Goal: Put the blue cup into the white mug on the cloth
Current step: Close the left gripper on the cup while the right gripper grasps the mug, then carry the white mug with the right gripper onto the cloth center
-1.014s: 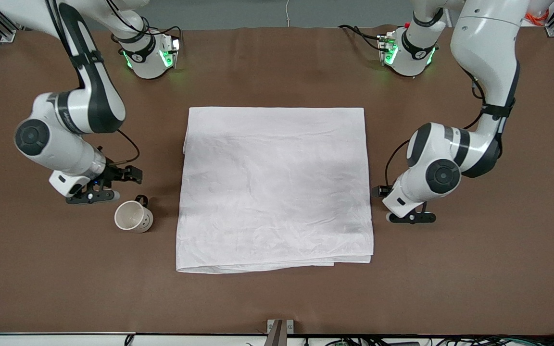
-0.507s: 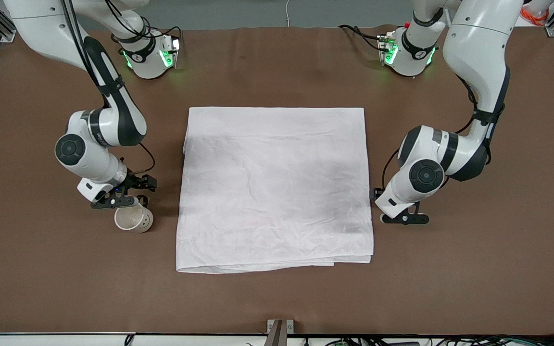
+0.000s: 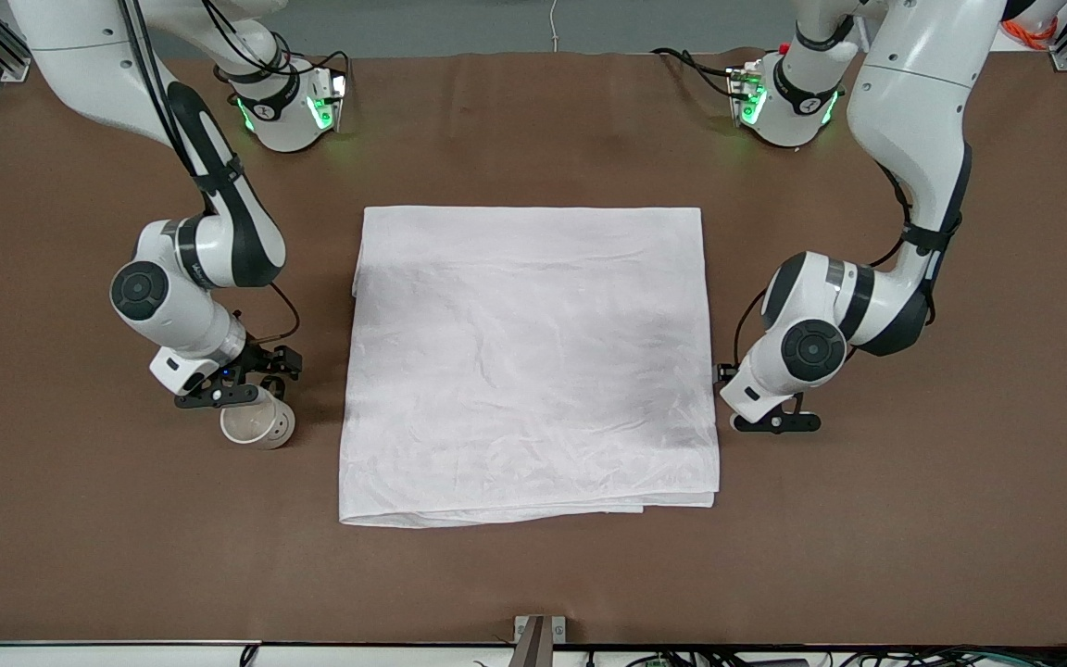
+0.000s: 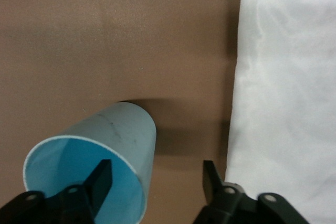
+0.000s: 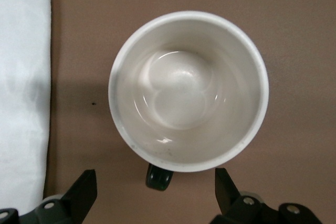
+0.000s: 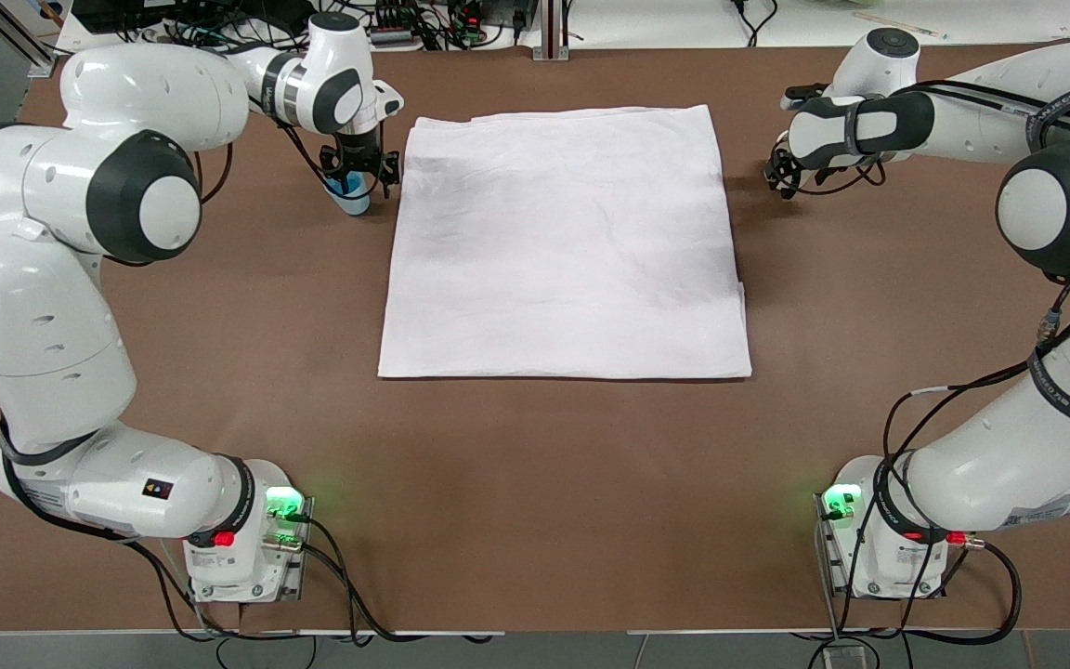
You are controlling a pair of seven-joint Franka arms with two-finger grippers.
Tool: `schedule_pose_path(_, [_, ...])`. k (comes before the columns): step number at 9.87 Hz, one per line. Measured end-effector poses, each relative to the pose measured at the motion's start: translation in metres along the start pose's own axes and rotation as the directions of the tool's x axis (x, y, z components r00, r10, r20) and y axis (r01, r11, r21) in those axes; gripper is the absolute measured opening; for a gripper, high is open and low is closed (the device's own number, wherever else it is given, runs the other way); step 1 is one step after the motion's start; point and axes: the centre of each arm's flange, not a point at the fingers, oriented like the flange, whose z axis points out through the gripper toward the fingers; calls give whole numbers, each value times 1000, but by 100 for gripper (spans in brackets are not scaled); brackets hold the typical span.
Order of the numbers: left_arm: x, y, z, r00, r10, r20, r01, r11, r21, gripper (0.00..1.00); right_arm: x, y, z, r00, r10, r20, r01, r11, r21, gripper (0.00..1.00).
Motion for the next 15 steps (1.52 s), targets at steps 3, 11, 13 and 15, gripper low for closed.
schedule_pose_path(3, [0, -1, 0, 1000, -2, 0, 2, 1000, 0, 26, 1, 10, 4, 998, 63, 0, -63, 998, -1, 100])
schedule_pose_path(11, [-17, 19, -150, 994, 27, -105, -31, 999, -35, 4, 9, 2, -1, 992, 123, -15, -123, 992, 3, 36])
schedule_pose_path(13, [-11, 42, -151, 995, 29, -91, -38, 994, -99, 4, 9, 4, -1, 992, 122, -15, -122, 993, 2, 19])
schedule_pose_path(15, [-2, 75, -128, 997, 48, -53, -56, 987, -151, 4, 11, 4, -2, 993, 115, -19, -115, 993, 2, 19])
